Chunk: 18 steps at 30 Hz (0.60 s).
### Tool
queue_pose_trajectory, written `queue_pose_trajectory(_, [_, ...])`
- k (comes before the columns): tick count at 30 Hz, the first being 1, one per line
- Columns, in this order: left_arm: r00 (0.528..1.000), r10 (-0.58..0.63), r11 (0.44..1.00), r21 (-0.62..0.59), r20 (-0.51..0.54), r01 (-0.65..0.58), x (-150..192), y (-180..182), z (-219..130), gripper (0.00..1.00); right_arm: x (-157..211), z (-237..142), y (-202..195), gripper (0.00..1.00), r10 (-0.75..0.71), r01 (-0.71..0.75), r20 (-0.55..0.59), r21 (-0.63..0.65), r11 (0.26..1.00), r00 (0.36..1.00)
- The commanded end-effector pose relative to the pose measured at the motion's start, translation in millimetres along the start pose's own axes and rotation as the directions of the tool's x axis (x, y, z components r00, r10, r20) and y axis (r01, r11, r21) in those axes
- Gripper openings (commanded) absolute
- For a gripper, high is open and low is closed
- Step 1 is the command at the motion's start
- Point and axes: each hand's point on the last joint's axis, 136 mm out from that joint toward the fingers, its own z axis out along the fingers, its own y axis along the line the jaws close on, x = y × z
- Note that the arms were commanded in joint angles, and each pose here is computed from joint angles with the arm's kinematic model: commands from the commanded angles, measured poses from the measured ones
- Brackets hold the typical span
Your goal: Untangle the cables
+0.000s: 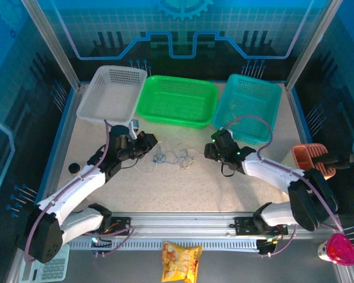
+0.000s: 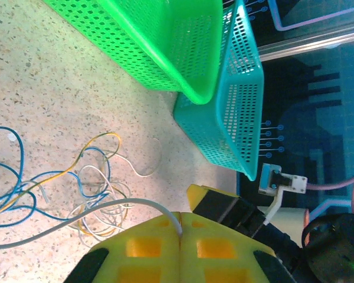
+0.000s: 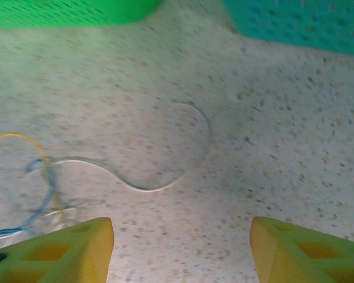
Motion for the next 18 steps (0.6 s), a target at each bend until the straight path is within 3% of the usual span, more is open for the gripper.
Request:
queue_pose_trajectory(1, [0.998,0.062,0.997,-0.035,-0.007,-0.062,0,7,6,0.1,0,12,-11,0.63,0.064,-0.062,-0.021,0.087,0.994,0.998])
queue_pose_trajectory(9, [0.994,0.101,0.992,-0.074,-0.038,-0.104,0,12,15,0.41,4,34,-10,0.62,0.129,-0.123,-0.041,0.133,0.983,0.991])
queue_pose_trajectory(18, [0.992,0.125,0.991,-0.051,-0.034,-0.127,-6,-2,14,0.62,5,52,-2,0.57,0.15,-0.141,-0.063,0.133,0.981,0.987])
